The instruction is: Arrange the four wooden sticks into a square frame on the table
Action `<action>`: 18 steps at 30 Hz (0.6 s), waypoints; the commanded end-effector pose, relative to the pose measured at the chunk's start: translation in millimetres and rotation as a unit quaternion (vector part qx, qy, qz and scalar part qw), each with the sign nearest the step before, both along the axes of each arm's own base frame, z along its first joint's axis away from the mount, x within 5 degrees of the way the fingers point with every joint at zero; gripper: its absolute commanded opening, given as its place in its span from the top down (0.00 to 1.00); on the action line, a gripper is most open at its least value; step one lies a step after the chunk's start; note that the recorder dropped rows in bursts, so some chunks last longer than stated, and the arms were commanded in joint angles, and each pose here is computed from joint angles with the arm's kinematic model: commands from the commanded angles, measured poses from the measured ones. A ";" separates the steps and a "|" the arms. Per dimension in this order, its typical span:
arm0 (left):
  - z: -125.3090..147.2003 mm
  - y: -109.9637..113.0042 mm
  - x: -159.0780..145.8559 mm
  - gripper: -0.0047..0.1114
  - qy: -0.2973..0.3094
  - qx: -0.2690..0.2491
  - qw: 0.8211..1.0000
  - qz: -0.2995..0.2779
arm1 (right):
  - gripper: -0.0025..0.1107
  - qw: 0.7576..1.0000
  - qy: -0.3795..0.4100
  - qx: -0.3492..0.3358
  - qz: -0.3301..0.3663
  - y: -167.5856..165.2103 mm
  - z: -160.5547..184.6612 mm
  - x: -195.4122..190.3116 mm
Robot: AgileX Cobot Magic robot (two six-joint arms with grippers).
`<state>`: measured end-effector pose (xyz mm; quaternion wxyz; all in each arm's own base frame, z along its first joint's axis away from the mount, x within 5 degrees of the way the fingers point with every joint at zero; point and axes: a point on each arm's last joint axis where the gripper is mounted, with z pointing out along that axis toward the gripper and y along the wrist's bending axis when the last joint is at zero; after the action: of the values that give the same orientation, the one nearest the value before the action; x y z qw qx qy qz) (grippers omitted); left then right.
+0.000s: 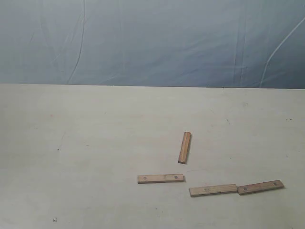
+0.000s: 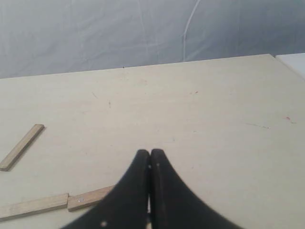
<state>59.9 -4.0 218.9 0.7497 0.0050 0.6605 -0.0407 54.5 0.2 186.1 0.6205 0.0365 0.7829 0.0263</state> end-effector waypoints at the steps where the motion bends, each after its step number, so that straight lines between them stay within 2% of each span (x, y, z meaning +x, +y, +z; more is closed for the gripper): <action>1: 25.7 -3.6 -8.3 0.96 -0.150 -0.007 0.988 -0.025 | 0.99 1.000 -0.005 -0.002 0.001 0.0 -0.6 -0.2; 4: 43.1 -5.2 -19.0 0.96 -0.254 -0.054 0.964 -0.056 | 0.99 1.000 -0.005 -0.002 0.001 0.0 -0.6 -0.2; 7: 56.7 -5.6 -31.7 0.96 -0.343 -0.116 0.927 -0.100 | 0.99 1.000 -0.005 -0.002 0.001 0.0 -0.6 -0.2; 8: 59.7 -5.1 -35.5 0.96 -0.364 -0.137 0.914 -0.113 | 0.99 1.000 -0.005 -0.002 0.001 0.0 -0.6 -0.2; 10: 73.0 -4.7 -41.4 0.96 -0.389 -0.148 0.901 -0.124 | 0.99 1.000 -0.005 -0.002 0.001 0.0 -0.6 -0.2; 16: 136.2 -8.5 -52.5 0.96 -0.435 -0.117 0.882 -0.141 | 0.99 1.000 -0.005 -0.006 0.001 -0.2 -0.7 -0.2; 18: 158.8 -8.8 -46.9 0.96 -0.434 -0.114 0.883 -0.139 | 0.99 1.000 -0.005 -0.006 0.001 -0.2 -0.7 -0.2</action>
<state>10.3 -11.2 350.7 0.9421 0.0171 0.2615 -0.2091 54.5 0.2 186.1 0.6205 0.0365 0.7829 0.0263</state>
